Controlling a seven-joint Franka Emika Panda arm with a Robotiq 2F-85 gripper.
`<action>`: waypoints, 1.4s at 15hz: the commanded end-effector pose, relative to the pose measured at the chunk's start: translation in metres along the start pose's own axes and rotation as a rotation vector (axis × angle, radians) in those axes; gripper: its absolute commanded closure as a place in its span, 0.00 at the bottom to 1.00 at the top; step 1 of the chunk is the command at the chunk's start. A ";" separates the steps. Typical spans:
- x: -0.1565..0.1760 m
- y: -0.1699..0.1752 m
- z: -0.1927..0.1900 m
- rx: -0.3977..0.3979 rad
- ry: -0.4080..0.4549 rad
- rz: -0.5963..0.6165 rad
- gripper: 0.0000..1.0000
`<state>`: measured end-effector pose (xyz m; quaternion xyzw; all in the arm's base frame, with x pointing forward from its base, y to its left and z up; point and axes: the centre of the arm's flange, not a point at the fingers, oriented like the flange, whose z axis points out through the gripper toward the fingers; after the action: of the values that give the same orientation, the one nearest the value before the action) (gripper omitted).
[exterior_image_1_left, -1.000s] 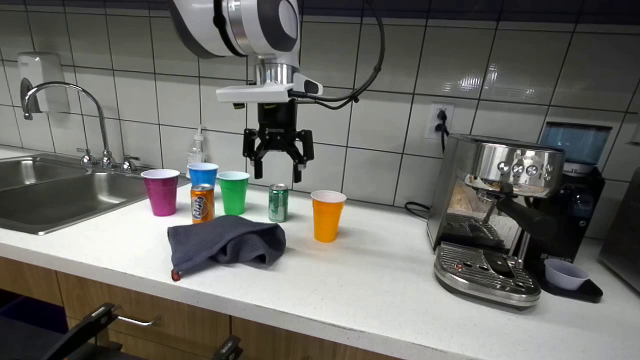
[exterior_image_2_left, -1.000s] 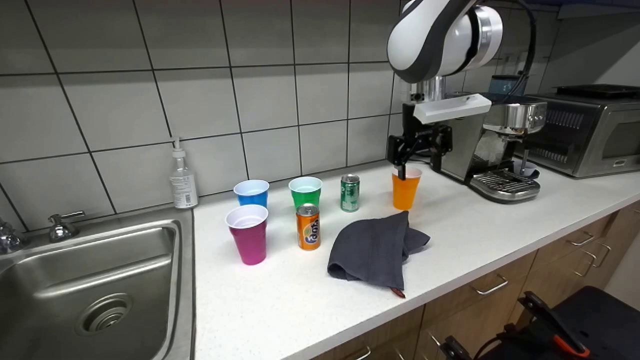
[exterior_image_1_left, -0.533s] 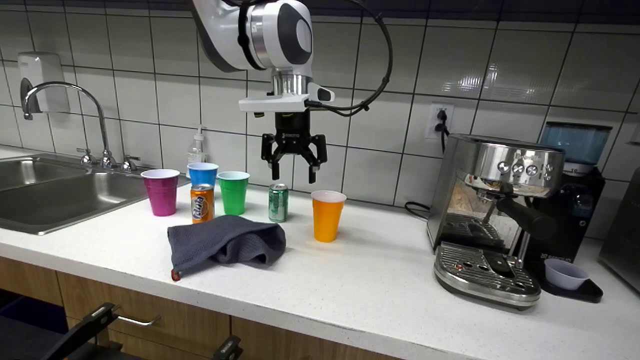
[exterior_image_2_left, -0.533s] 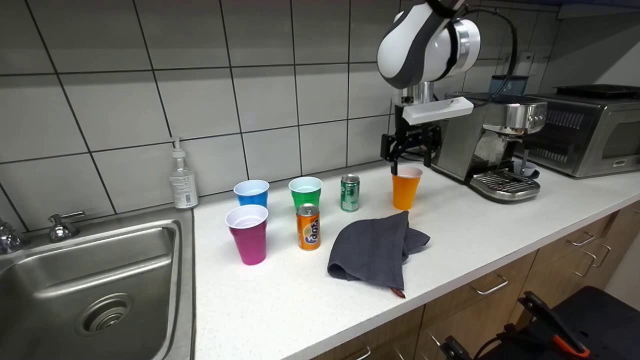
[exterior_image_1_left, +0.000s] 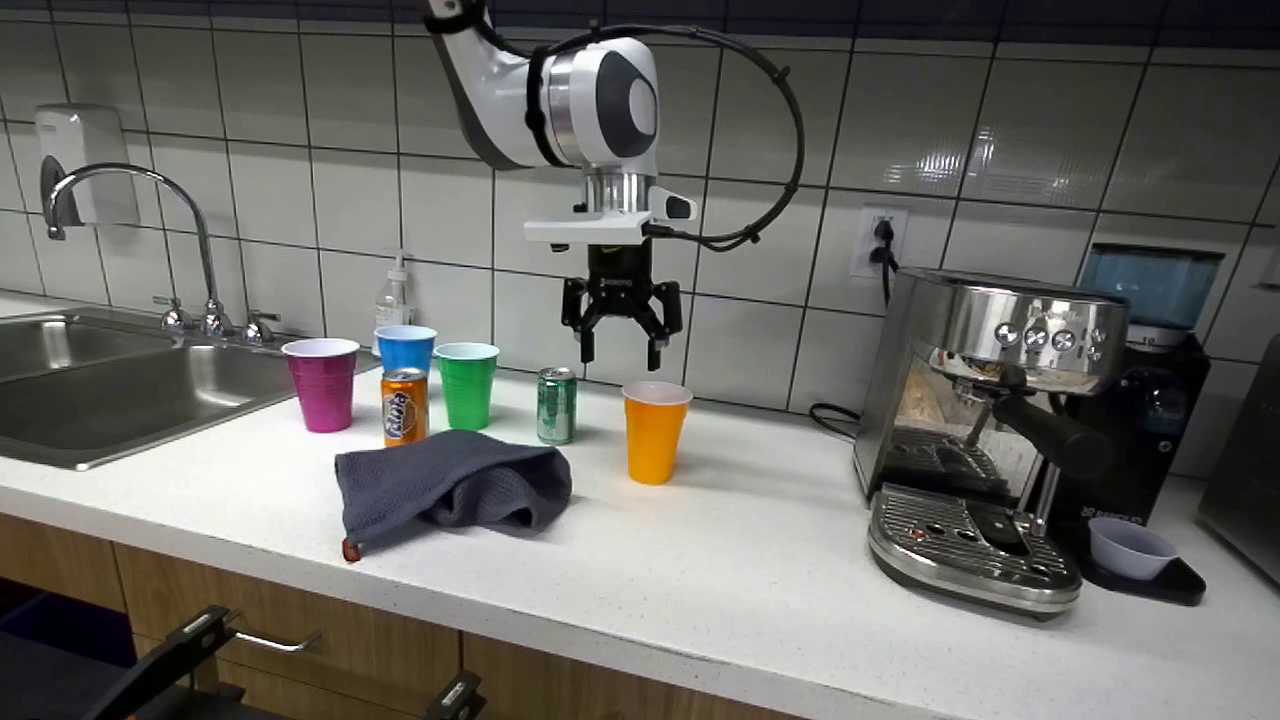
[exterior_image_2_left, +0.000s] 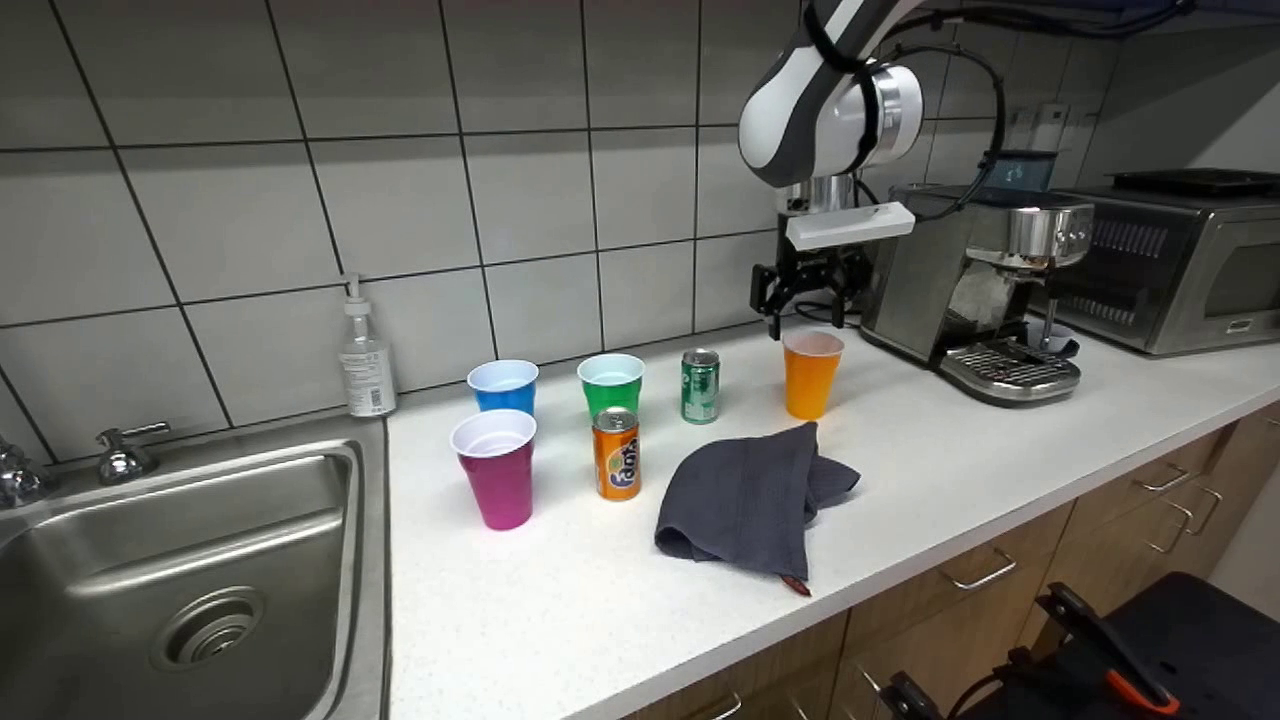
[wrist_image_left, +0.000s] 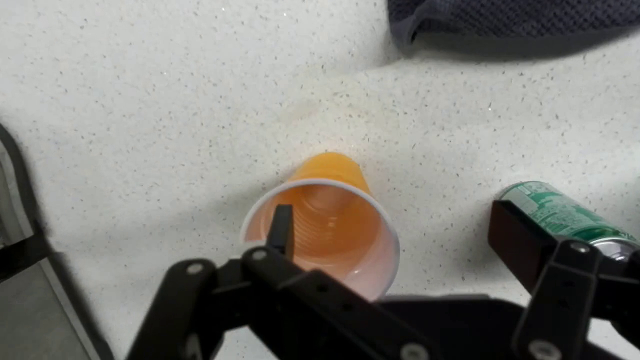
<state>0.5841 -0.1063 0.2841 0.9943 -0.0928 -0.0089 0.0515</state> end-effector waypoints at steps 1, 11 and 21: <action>0.037 -0.003 0.010 0.008 -0.008 0.012 0.00; 0.062 -0.011 0.045 -0.016 -0.021 -0.003 0.00; 0.051 -0.005 0.041 -0.022 -0.013 -0.031 0.47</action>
<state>0.6366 -0.1113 0.2335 0.9943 -0.0878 -0.0154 0.0591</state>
